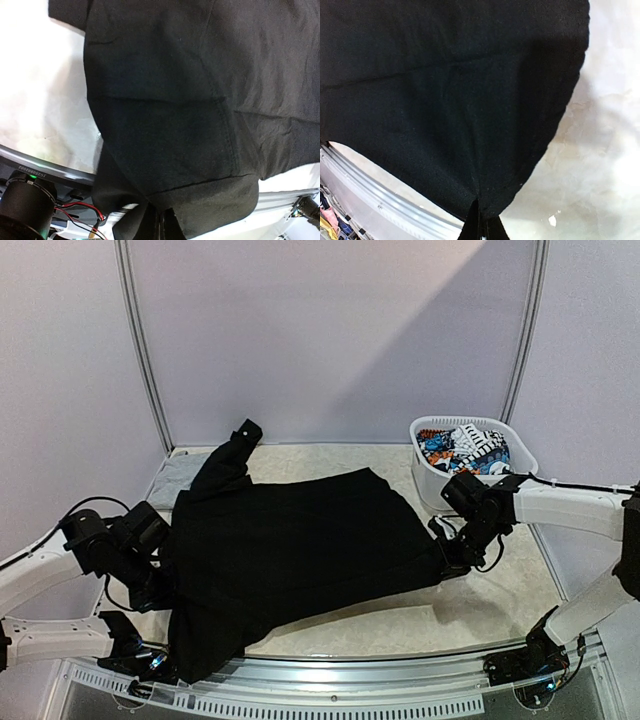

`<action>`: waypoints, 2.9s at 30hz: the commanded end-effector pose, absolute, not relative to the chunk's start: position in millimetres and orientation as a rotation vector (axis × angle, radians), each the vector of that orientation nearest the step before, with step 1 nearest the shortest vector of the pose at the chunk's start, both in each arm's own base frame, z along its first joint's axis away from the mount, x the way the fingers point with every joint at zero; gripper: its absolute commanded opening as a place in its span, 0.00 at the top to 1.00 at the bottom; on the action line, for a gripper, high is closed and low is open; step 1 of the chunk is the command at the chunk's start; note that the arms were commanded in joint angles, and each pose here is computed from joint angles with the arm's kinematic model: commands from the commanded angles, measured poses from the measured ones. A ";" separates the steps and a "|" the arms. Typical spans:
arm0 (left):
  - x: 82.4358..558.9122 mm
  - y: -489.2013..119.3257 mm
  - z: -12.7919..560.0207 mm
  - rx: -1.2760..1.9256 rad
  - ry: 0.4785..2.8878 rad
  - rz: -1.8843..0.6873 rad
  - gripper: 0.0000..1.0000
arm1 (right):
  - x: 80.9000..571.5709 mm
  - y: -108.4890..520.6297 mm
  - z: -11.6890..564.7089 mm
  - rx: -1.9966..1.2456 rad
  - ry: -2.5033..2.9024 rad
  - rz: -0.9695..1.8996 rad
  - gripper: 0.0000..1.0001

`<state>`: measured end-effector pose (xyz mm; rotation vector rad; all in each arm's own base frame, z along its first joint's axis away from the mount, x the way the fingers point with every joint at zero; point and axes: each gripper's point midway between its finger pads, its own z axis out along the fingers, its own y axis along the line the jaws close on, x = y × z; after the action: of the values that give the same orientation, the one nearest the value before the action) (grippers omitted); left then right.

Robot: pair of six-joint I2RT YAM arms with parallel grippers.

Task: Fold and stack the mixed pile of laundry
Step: Pick up the flattened shirt from the center of the board, then fold the flattened shirt at the center of the board.

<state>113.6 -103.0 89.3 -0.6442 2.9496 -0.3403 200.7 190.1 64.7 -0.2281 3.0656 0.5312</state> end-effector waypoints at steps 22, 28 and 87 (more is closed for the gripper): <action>191.9 -88.2 125.4 -0.604 3.014 -0.187 1.00 | 312.0 208.4 126.3 -0.162 2.975 0.488 1.00; 214.3 -91.8 121.2 -0.613 3.051 -0.192 1.00 | 334.5 212.2 119.7 -0.171 3.003 0.447 1.00; 245.0 -69.1 108.0 -0.560 3.096 -0.152 0.36 | 343.4 326.2 143.5 -0.669 2.815 0.712 0.66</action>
<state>249.6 -67.1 76.3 -0.7501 3.1095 -0.2264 365.9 287.9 144.0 -0.4616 2.8979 0.5527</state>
